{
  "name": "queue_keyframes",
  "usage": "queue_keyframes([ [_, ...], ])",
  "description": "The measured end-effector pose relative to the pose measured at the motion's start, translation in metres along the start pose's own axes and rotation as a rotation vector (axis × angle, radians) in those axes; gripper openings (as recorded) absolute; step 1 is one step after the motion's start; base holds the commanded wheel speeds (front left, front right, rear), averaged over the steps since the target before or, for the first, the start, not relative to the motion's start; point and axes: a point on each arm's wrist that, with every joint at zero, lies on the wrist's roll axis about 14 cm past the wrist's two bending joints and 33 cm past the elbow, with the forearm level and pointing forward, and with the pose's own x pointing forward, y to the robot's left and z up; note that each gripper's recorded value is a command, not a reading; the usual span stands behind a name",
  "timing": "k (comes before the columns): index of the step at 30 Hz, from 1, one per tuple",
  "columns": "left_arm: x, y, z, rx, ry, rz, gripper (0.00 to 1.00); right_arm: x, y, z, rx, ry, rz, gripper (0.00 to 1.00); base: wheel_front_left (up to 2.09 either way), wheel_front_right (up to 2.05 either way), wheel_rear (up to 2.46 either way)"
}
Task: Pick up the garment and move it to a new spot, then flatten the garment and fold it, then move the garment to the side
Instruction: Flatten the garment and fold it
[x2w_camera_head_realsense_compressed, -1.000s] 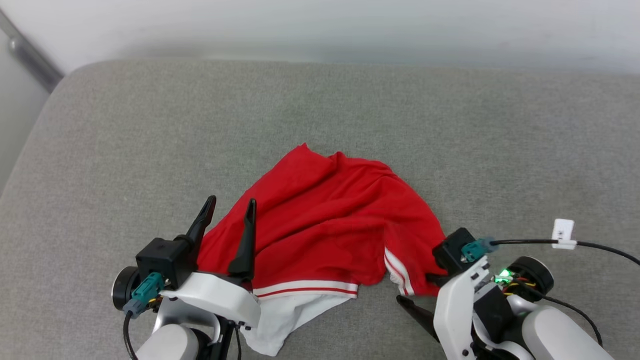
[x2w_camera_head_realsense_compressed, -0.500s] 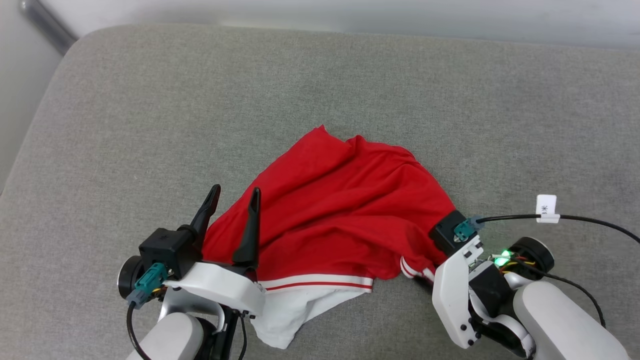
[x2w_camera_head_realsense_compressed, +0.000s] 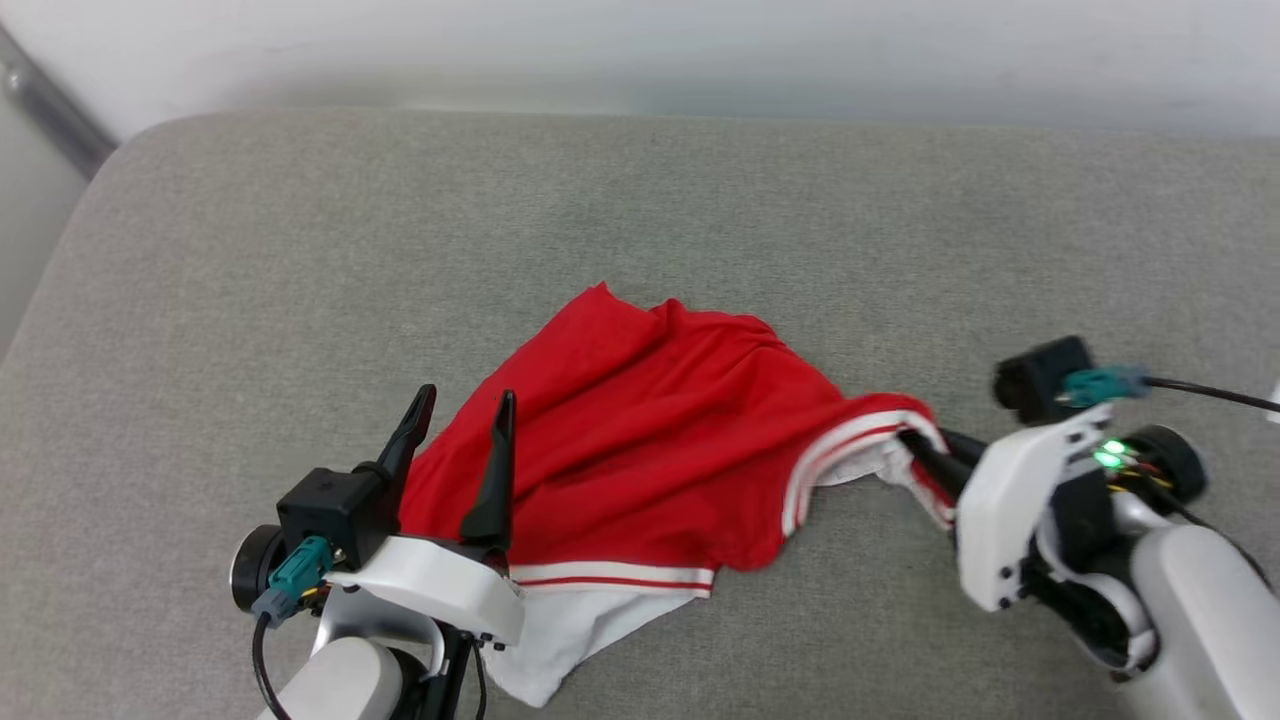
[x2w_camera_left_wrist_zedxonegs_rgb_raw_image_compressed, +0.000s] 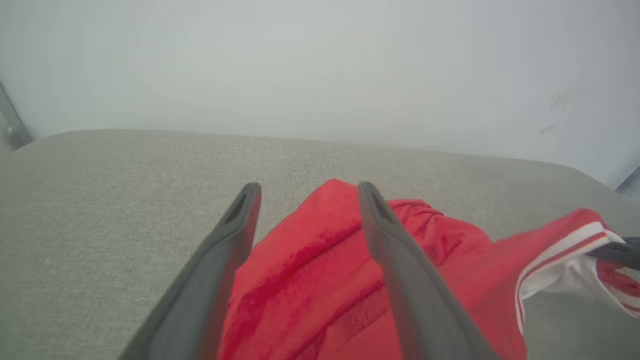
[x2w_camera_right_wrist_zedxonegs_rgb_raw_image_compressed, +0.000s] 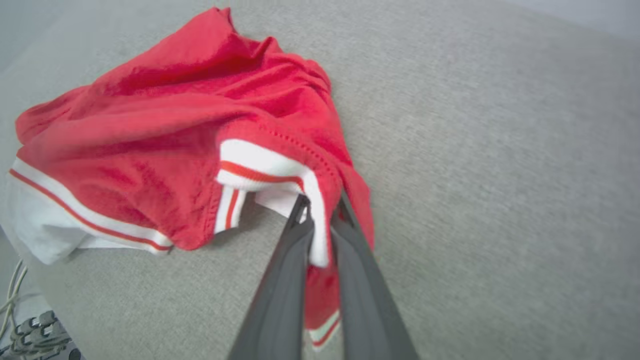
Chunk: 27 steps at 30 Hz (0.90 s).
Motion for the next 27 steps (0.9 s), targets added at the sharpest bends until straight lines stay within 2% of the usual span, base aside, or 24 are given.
queue_keyframes([
  [8, 0.008, -0.011, -0.008, -0.003, 0.025, -0.036, 1.00, -0.022, -0.078, -0.045, 0.297, -0.003, -0.240, 0.00, 0.00, 0.00, 0.00],
  [11, 0.012, -0.012, -0.011, 0.000, 0.036, -0.044, 1.00, -0.021, -0.087, -0.061, 0.354, 0.000, -0.276, 0.00, 0.00, 0.00, 0.00],
  [12, 0.013, -0.012, -0.012, 0.000, 0.038, -0.046, 1.00, -0.018, -0.086, -0.064, 0.366, -0.003, -0.275, 0.03, 0.00, 0.00, 0.00],
  [13, 0.013, -0.012, -0.013, 0.001, 0.040, -0.047, 1.00, -0.016, -0.084, -0.065, 0.373, -0.013, -0.275, 0.30, 0.00, 0.00, 0.00],
  [14, 0.014, -0.012, -0.014, 0.003, 0.042, -0.048, 1.00, -0.015, -0.083, -0.065, 0.375, -0.022, -0.273, 0.79, 0.00, 0.00, 0.00],
  [15, 0.014, -0.011, -0.014, 0.005, 0.043, -0.048, 1.00, -0.015, -0.082, -0.063, 0.372, -0.043, -0.274, 1.00, 0.00, 0.00, 0.00],
  [24, 0.007, -0.010, -0.006, 0.011, 0.026, -0.041, 1.00, -0.035, -0.069, -0.044, 0.290, -0.277, -0.310, 1.00, 0.00, 0.00, 0.00],
  [27, 0.002, -0.011, -0.001, 0.013, 0.016, -0.040, 1.00, -0.048, -0.063, -0.046, 0.252, -0.313, -0.330, 1.00, 0.00, 0.00, 0.00],
])
